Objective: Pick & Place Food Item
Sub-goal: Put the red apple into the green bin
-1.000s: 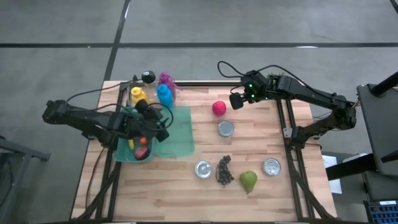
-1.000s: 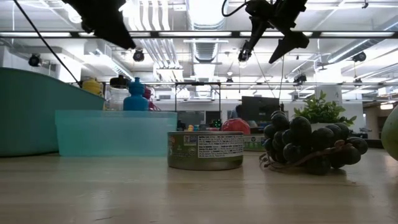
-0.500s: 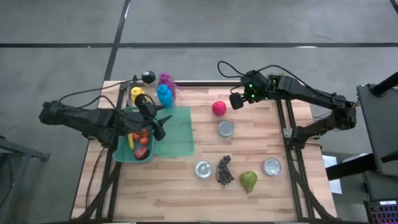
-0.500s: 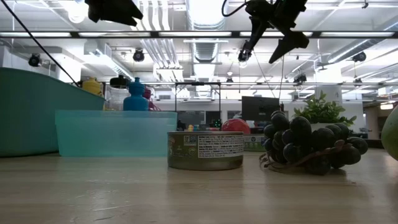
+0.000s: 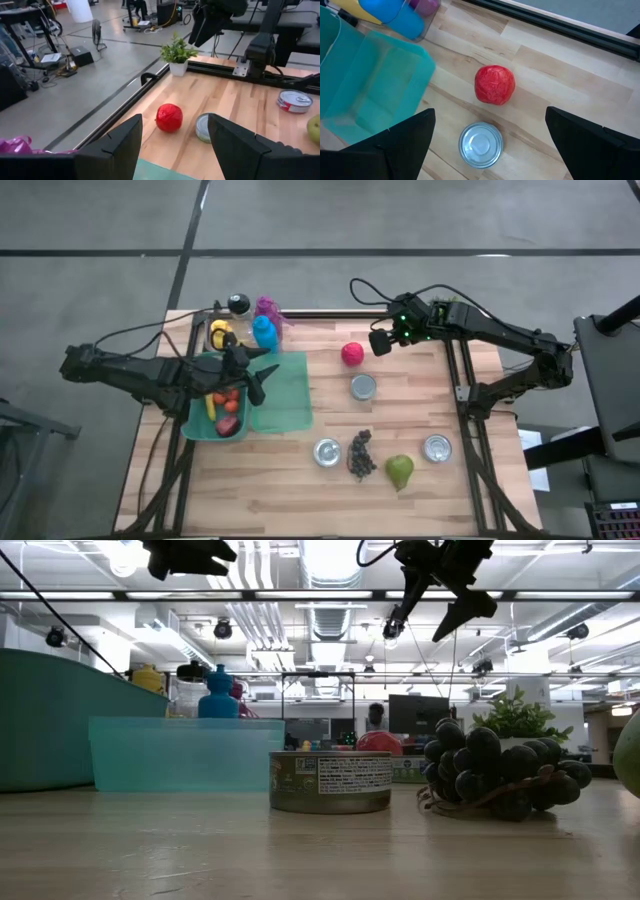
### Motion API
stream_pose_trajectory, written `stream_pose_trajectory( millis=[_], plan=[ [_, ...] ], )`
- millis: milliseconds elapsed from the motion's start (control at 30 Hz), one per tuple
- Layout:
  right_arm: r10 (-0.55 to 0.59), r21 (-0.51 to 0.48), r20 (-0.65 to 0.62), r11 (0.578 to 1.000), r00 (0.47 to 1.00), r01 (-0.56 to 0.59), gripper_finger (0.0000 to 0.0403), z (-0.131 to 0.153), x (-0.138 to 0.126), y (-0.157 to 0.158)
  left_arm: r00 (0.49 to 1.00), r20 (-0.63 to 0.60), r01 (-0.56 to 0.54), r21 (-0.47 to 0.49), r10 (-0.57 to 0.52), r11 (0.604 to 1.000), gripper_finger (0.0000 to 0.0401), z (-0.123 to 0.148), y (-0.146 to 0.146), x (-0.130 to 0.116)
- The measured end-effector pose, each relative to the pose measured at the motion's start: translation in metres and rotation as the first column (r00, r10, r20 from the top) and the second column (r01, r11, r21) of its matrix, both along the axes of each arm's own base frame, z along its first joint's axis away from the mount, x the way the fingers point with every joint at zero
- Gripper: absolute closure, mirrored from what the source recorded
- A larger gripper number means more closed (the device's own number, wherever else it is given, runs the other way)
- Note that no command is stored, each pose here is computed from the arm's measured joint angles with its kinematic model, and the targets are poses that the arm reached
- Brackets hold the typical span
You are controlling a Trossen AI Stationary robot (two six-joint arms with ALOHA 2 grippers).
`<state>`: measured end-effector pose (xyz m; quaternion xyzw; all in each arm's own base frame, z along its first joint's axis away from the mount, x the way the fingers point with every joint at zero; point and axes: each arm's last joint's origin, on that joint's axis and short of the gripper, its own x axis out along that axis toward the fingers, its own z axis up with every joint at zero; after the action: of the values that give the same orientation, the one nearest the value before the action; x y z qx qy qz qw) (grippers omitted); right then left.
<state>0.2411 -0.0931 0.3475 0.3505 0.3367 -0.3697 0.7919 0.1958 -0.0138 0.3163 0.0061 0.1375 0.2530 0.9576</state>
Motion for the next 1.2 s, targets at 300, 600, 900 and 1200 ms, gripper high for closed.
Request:
stream_pose_trajectory(
  millis=[300, 600, 900, 1200],
  plan=[
    [0.000, 0.000, 0.000, 1.000, 1.000, 0.000, 0.0025, 0.0000, 0.0000, 0.0000, 1.000, -0.003, 0.000, 0.001, 0.000, 1.000, 0.0171, -0.0003, 0.0000, 0.0001],
    [0.000, 0.000, 0.000, 1.000, 1.000, 0.000, 0.0025, 0.0000, 0.0000, 0.0000, 1.000, -0.002, -0.001, -0.003, 0.001, 1.000, 0.0171, -0.0004, 0.0000, 0.0001],
    [0.000, 0.000, 0.000, 1.000, 1.000, 0.000, 0.0025, -0.0001, 0.0000, 0.0000, 1.000, -0.009, -0.001, -0.002, 0.001, 1.000, 0.0171, -0.0010, 0.0000, -0.0001],
    [0.181, -0.110, -0.094, 0.975, 0.979, -0.191, 0.0025, 0.0000, -0.0001, -0.0001, 1.000, -0.011, -0.002, -0.002, 0.002, 1.000, 0.0171, -0.0011, 0.0000, -0.0001]
  ],
)
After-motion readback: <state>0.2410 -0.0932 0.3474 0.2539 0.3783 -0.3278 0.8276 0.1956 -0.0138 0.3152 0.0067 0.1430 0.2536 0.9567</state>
